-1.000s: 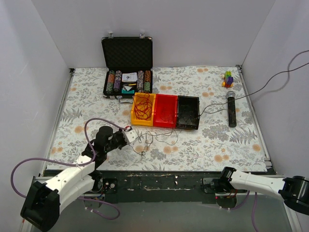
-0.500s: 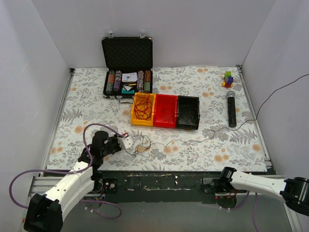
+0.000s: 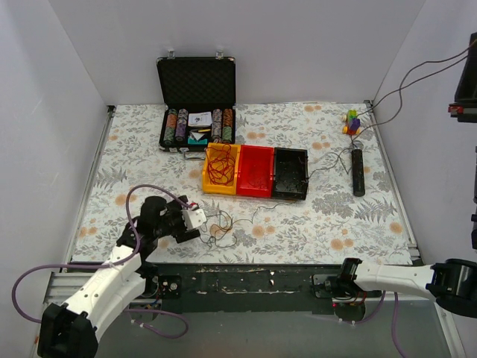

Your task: Untangle the cables

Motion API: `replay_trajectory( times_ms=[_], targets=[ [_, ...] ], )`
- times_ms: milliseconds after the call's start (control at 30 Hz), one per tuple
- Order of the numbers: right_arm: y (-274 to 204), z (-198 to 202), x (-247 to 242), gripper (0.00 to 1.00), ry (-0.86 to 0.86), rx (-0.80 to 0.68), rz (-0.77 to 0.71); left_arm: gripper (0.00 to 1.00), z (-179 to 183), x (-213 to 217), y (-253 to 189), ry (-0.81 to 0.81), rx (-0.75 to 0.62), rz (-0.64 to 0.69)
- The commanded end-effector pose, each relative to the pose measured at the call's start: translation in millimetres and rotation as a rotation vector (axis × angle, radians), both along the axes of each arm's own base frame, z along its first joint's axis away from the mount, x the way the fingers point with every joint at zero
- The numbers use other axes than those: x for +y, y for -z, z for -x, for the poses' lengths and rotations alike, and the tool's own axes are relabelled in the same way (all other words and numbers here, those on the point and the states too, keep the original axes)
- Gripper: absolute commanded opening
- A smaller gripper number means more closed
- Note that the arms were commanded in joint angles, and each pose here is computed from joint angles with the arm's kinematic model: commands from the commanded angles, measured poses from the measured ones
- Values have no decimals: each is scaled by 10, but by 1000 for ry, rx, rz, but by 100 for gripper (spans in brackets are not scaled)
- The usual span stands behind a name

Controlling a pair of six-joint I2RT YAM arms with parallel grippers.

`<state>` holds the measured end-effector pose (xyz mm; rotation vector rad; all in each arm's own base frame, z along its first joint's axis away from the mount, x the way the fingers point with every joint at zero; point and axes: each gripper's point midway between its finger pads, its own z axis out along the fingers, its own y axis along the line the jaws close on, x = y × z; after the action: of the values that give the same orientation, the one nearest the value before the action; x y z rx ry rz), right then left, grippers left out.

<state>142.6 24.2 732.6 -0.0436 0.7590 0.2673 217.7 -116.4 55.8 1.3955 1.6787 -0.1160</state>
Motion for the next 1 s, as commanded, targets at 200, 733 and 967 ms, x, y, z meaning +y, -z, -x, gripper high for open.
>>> replay_trajectory(
  times_ms=[200,733,967],
  targets=[
    [197,-24,420,1,-200,36,-30,91,349,-728,-1609,402,-30,334],
    [184,51,656,1,-354,39,-54,98,849,-2071,-1517,758,142,478],
    [188,72,680,1,-372,40,-43,98,523,-2267,-1684,638,-51,546]
  ],
)
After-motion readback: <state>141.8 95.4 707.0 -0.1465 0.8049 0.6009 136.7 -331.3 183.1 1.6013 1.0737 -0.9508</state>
